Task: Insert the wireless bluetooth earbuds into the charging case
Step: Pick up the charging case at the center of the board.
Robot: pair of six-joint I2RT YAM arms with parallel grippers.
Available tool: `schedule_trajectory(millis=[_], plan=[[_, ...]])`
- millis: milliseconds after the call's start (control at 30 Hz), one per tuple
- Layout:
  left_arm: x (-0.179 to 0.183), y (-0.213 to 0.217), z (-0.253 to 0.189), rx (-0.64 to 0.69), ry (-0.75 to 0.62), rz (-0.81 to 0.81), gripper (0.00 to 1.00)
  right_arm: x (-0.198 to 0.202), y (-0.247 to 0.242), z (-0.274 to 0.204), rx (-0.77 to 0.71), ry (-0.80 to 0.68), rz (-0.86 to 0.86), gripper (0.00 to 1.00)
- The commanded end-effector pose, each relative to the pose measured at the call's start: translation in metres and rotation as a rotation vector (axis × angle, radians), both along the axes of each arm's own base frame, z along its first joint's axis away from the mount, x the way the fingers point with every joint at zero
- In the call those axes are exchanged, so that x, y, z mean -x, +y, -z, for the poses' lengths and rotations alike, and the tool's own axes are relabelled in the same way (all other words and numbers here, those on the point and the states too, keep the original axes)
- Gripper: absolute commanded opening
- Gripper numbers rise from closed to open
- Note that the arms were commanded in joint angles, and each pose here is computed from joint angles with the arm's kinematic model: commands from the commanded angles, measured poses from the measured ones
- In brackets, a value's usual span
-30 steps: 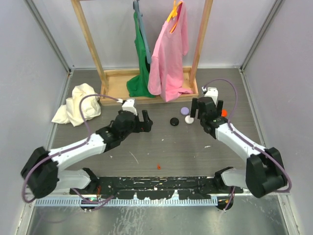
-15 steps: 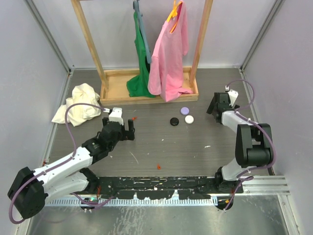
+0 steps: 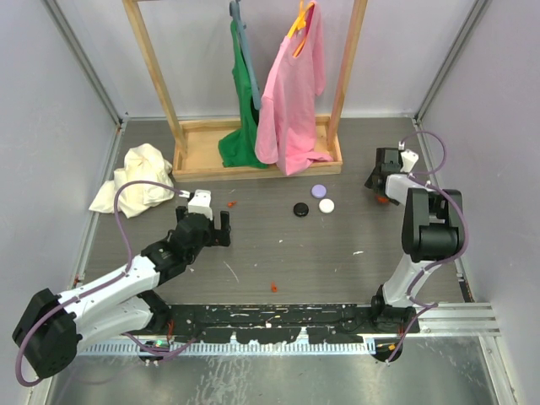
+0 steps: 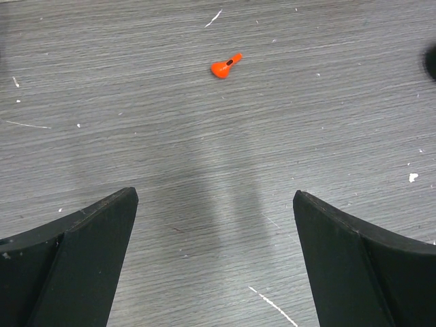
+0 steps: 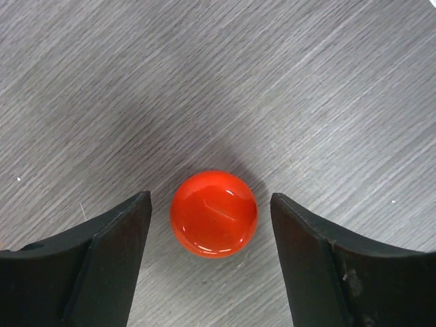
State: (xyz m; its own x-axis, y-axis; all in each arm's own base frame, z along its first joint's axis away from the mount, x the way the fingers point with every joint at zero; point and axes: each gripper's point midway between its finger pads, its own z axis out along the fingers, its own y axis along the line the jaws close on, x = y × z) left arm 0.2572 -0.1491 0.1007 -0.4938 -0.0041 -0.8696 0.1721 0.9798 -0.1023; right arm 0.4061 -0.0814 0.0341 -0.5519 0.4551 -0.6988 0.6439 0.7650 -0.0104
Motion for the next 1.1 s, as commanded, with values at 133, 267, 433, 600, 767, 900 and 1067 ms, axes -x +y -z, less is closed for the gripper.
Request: schedule_trajectory(millis=[133,267,433,600,767,900,1067], plan=[[-0.01,-0.01,-0.026,0.042,-0.056,0.015,1.0,-0.01,0.003,0.005,-0.05,0.015,-0.023,0.66],[-0.009,-0.012,-0.028,0.053,-0.059,0.028,0.99,-0.005,0.01,0.005,-0.077,0.023,-0.051,0.57],[-0.007,-0.016,-0.031,0.078,-0.071,0.048,0.98,0.004,0.024,-0.005,-0.113,0.007,-0.113,0.49],[-0.003,-0.023,-0.036,0.117,-0.081,0.089,0.97,0.022,0.052,-0.015,-0.128,-0.003,-0.214,0.49],[0.0,-0.03,-0.042,0.149,-0.09,0.132,0.96,0.04,0.098,-0.03,-0.117,-0.036,-0.357,0.49],[0.003,-0.036,-0.048,0.168,-0.089,0.166,0.97,0.052,0.148,-0.045,-0.111,-0.087,-0.508,0.49],[0.008,-0.043,-0.056,0.195,-0.047,0.2,0.97,0.064,0.199,-0.064,-0.097,-0.183,-0.689,0.51]])
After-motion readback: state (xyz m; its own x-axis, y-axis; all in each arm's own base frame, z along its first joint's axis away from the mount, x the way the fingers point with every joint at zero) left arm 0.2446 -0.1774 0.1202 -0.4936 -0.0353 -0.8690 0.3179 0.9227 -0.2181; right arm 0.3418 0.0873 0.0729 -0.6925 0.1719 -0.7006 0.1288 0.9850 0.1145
